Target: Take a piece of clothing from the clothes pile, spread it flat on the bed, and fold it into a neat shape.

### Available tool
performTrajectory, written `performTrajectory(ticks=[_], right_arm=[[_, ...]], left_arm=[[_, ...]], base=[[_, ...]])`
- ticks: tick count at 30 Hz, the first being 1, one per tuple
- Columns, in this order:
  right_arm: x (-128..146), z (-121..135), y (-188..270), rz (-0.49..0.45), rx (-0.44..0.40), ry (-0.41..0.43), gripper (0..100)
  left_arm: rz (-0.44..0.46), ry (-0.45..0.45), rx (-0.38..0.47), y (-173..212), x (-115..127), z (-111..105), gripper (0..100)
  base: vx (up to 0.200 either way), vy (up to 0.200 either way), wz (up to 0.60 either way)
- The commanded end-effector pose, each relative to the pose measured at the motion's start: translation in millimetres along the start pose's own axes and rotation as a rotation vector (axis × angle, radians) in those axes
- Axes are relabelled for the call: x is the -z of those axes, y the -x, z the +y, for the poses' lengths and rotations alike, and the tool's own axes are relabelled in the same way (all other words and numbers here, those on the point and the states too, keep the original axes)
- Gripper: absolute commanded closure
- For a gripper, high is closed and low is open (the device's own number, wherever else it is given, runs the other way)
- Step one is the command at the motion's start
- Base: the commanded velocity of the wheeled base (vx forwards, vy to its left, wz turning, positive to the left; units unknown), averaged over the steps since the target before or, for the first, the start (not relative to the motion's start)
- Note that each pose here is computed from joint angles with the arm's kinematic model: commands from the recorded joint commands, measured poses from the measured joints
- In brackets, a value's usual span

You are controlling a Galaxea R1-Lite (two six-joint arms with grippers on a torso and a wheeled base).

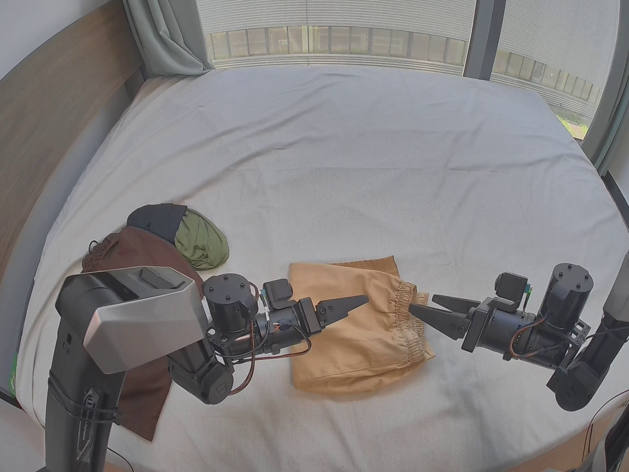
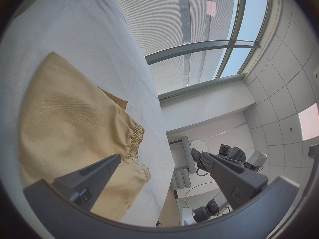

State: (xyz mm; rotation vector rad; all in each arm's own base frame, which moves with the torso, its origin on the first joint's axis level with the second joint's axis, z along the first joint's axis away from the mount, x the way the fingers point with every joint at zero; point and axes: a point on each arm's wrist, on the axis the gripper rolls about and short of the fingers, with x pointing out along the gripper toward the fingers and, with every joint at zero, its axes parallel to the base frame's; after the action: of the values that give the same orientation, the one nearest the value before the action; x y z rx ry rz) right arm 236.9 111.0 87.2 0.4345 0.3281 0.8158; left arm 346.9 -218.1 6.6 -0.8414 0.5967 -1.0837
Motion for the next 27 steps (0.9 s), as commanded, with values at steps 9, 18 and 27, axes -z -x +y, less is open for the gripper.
performTrajectory(ticks=[9,18,27], right_arm=[[22.6,-13.8,-12.4,0.087,0.032,-0.045,0],[38.4,-18.5,-21.9,0.144,0.036,-0.071,0],[54.1,-30.3,-30.7,0.195,0.060,-0.099,0]], left_arm=[[-0.043,-0.110,-0.048,27.2,-10.8,-16.6,0],[-0.057,-0.278,-0.139,67.2,-12.4,-24.5,0],[-0.120,-0.570,-0.209,107.6,-35.6,-37.3,0]], base=[[0.000,0.000,0.00],[0.000,0.000,0.00],[0.000,0.000,0.00]])
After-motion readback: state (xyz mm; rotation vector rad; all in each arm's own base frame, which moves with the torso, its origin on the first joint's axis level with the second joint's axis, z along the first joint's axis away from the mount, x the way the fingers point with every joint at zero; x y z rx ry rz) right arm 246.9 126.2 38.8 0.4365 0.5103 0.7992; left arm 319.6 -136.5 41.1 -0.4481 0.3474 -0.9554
